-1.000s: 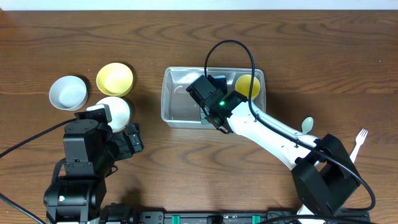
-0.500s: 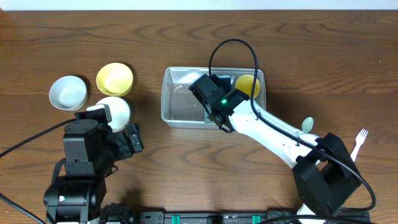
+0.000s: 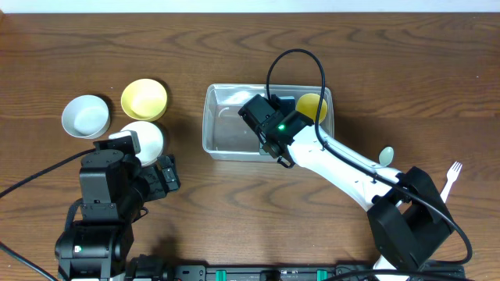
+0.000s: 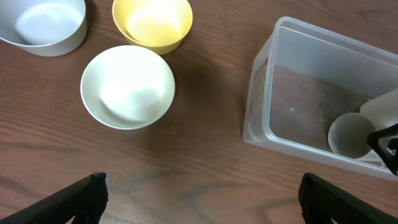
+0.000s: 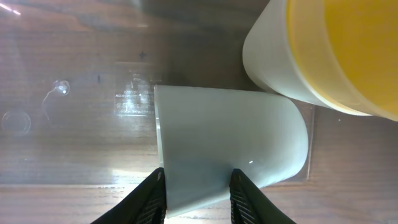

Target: Pack container

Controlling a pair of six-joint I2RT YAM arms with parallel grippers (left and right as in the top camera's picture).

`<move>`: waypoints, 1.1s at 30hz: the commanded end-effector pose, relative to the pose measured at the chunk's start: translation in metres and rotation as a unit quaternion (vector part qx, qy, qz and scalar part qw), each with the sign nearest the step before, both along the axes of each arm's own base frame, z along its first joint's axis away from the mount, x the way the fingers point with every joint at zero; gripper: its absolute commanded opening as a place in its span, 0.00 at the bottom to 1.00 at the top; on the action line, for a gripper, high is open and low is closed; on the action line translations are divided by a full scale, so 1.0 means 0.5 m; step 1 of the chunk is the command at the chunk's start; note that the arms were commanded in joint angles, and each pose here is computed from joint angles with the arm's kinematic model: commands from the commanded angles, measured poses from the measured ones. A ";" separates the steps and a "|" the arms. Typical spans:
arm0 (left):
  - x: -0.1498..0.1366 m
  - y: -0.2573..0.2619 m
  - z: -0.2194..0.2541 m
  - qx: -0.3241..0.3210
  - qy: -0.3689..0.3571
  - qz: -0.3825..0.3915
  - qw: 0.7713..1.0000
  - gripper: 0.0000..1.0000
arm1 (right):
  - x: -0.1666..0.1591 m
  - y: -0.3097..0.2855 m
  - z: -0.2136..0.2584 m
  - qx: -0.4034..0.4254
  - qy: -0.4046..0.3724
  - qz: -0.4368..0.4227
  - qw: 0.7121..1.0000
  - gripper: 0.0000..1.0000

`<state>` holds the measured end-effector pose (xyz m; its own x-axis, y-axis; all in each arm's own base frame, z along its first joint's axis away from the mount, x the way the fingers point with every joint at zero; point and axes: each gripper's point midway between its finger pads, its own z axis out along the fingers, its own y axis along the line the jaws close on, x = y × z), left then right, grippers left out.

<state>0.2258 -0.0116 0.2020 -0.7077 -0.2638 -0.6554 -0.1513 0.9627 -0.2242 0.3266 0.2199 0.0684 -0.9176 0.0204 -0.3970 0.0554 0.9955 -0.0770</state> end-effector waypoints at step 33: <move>0.004 0.000 0.018 -0.004 -0.010 0.002 1.000 0.98 | 0.026 -0.087 0.010 -0.036 -0.033 -0.122 0.991 0.22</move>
